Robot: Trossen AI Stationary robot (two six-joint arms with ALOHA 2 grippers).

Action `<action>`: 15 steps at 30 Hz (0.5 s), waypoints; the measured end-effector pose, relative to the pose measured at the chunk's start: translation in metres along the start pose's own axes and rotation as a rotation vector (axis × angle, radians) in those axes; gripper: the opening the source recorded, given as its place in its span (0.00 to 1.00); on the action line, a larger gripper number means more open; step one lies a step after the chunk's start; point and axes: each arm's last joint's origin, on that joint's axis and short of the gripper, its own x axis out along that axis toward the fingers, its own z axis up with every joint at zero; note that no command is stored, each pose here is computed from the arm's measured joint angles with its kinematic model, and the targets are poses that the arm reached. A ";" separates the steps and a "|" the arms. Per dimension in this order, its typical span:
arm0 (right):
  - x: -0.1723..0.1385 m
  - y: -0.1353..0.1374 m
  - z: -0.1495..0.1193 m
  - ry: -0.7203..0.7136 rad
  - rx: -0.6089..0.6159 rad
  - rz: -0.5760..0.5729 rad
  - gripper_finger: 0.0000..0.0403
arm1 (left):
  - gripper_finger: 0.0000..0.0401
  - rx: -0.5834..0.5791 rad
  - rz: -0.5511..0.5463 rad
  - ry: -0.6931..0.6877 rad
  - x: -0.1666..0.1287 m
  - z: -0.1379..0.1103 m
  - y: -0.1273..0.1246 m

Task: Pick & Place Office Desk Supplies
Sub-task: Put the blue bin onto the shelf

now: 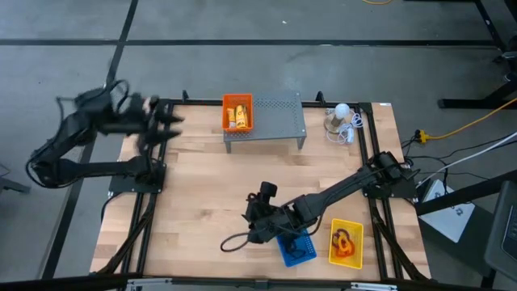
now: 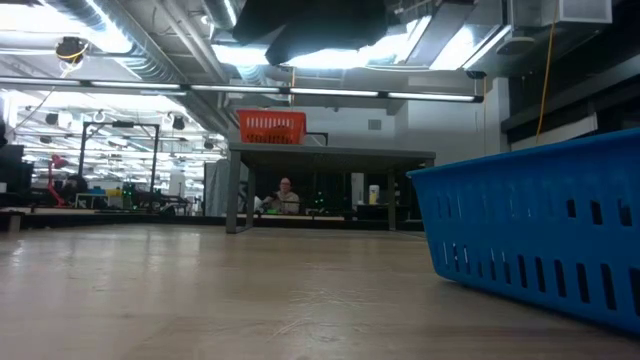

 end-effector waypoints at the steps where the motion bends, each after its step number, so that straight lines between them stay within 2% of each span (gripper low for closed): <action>1: 0.002 -0.003 0.002 -0.007 0.011 -0.003 0.58 | 0.54 -0.007 -0.047 0.003 -0.006 -0.006 -0.003; 3: 0.008 -0.010 0.007 -0.013 0.042 -0.006 0.58 | 0.54 -0.038 -0.118 0.019 -0.014 -0.022 -0.006; 7: 0.024 -0.035 0.010 0.058 0.145 -0.009 0.58 | 0.54 -0.065 -0.184 0.034 -0.026 -0.059 -0.003; 10: 0.034 -0.060 0.010 0.119 0.207 -0.084 0.58 | 0.54 -0.077 -0.159 0.028 -0.027 -0.091 0.005; 15: 0.045 -0.096 0.015 0.167 0.245 -0.164 0.58 | 0.54 -0.066 -0.144 -0.025 -0.027 -0.129 0.015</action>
